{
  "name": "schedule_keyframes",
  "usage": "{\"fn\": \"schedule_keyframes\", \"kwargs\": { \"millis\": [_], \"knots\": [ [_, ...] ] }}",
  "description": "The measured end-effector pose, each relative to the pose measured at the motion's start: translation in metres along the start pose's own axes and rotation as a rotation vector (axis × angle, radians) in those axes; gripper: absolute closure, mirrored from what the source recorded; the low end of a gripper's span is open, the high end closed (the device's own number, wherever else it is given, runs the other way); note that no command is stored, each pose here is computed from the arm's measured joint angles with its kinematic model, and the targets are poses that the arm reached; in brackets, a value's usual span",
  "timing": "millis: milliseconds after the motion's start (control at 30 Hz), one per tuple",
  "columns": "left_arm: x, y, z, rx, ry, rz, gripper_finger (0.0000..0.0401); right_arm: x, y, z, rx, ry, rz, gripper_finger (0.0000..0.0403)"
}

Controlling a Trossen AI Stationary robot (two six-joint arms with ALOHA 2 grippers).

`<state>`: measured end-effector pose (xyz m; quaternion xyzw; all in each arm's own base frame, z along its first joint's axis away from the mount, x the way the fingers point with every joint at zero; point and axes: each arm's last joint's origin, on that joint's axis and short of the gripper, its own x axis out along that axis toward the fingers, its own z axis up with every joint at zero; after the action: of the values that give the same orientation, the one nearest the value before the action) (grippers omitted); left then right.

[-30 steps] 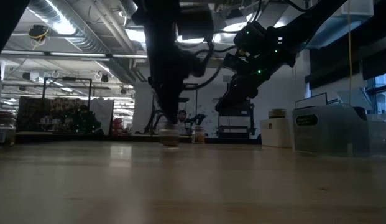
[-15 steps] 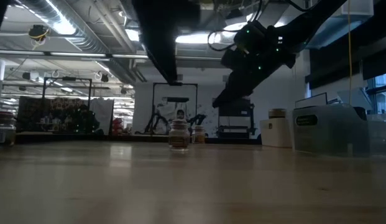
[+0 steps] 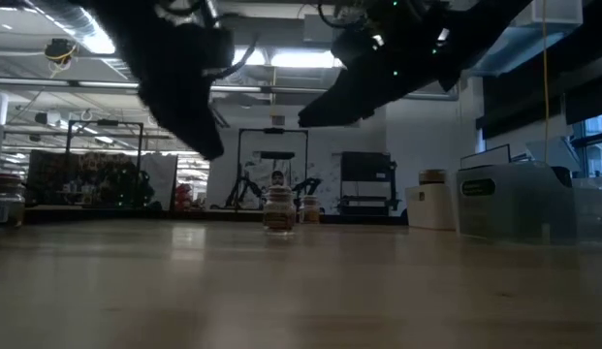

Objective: Sort spices by type
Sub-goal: Put the top left transparent seasoning bottle into the bottom transparent bin

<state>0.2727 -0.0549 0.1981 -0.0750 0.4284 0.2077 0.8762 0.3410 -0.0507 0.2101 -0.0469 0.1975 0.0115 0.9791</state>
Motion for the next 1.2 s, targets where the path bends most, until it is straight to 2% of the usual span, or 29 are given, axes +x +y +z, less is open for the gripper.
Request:
{"fn": "schedule_keyframes", "kwargs": {
  "millis": [233,333,400,633,900,1200],
  "knots": [
    [0.016,-0.005,-0.043,-0.167,-0.036,-0.072,0.0141,0.03,0.002,-0.027,0.111,0.017,0.022,0.0134],
    [0.017,-0.006,-0.054,-0.278,-0.017,-0.078,0.0141,0.04,0.005,-0.038,0.15,0.036,0.031,0.0134],
    [0.017,-0.007,-0.059,-0.312,-0.012,-0.075,0.0141,0.044,0.008,-0.043,0.159,0.05,0.038,0.0134],
    [0.012,-0.012,-0.065,-0.338,-0.079,-0.031,0.0141,0.059,0.017,-0.057,0.143,0.033,0.057,0.0134],
    [0.01,-0.014,-0.066,-0.333,-0.111,-0.012,0.0141,0.069,0.015,-0.07,0.142,0.04,-0.014,0.0134],
    [0.01,-0.013,-0.065,-0.306,-0.142,0.02,0.0141,0.075,0.018,-0.078,0.133,0.014,0.035,0.0135]
  ]
}}
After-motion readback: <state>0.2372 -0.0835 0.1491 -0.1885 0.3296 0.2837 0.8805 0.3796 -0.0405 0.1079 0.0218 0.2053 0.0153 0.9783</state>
